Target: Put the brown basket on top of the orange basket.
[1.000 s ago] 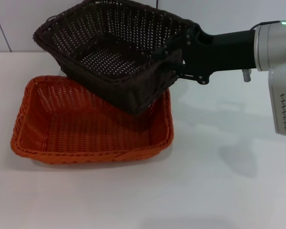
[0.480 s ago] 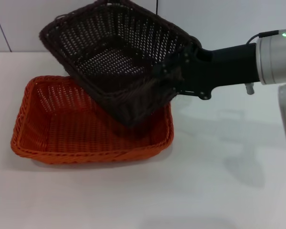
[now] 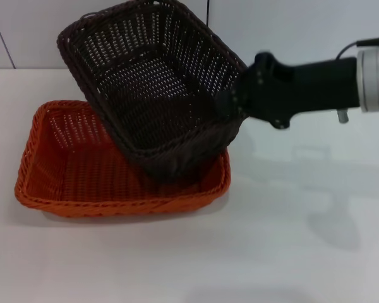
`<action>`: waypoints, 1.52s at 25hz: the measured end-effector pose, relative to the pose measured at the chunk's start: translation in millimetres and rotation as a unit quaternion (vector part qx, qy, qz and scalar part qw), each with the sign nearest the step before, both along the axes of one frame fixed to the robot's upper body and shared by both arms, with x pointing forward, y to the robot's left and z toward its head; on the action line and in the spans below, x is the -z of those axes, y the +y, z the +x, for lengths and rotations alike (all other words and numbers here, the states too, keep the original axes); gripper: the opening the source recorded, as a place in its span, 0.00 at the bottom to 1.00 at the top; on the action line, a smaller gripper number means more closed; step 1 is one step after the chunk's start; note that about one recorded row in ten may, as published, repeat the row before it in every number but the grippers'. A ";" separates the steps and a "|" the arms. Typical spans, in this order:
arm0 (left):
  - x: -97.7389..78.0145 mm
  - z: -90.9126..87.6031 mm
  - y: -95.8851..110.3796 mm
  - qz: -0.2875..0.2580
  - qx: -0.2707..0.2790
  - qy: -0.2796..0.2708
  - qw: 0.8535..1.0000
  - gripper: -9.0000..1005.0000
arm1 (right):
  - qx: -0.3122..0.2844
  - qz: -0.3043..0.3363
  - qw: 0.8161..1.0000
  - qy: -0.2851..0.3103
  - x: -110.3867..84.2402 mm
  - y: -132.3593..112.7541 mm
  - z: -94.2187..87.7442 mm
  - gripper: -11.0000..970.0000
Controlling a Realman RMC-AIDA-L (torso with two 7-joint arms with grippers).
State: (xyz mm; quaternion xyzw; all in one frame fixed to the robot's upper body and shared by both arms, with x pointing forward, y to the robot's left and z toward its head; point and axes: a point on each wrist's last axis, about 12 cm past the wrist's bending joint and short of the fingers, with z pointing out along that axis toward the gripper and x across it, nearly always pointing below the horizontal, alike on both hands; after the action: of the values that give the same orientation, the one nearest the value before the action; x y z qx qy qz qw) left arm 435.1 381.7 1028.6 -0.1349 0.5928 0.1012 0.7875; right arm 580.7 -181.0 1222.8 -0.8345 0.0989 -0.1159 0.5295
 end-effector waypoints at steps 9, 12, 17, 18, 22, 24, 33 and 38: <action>0.4 2.2 -0.2 0.000 0.002 0.003 1.000 0.78 | -0.009 0.097 0.995 -0.001 -15.4 2.5 -6.3 0.01; 0.4 2.3 0.3 0.000 0.002 0.004 1.000 0.78 | 0.005 0.134 0.991 0.007 -22.2 4.2 -5.4 0.01; 0.3 0.8 2.4 -0.001 -0.002 0.003 1.000 0.78 | 0.059 0.245 0.966 0.053 -32.4 11.9 2.4 0.01; 0.2 0.0 2.8 -0.003 -0.002 0.002 1.000 0.78 | 0.069 0.273 0.957 0.064 -32.8 12.3 4.2 0.01; -0.4 -2.5 5.9 -0.008 -0.007 -0.003 1.000 0.78 | 0.119 0.412 0.894 0.126 -33.8 2.8 14.2 0.01; -0.9 -2.9 7.7 -0.008 -0.011 -0.004 1.000 0.78 | 0.147 0.473 0.854 0.161 -27.3 -10.1 17.2 0.01; -1.3 -11.1 22.7 -0.031 -0.047 -0.014 0.998 0.78 | 0.254 0.684 0.628 0.270 48.6 -101.6 -5.3 0.02; 0.5 -8.2 20.8 -0.039 -0.038 -0.010 0.998 0.78 | 0.295 0.758 0.532 0.236 99.1 -146.5 -36.2 0.02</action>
State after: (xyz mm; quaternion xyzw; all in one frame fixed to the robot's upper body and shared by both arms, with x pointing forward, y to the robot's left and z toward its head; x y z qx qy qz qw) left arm 426.9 402.5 1028.1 -0.1889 0.5831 0.1071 0.7828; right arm 544.5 -327.5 1123.7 -0.0411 0.5114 0.0539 0.8567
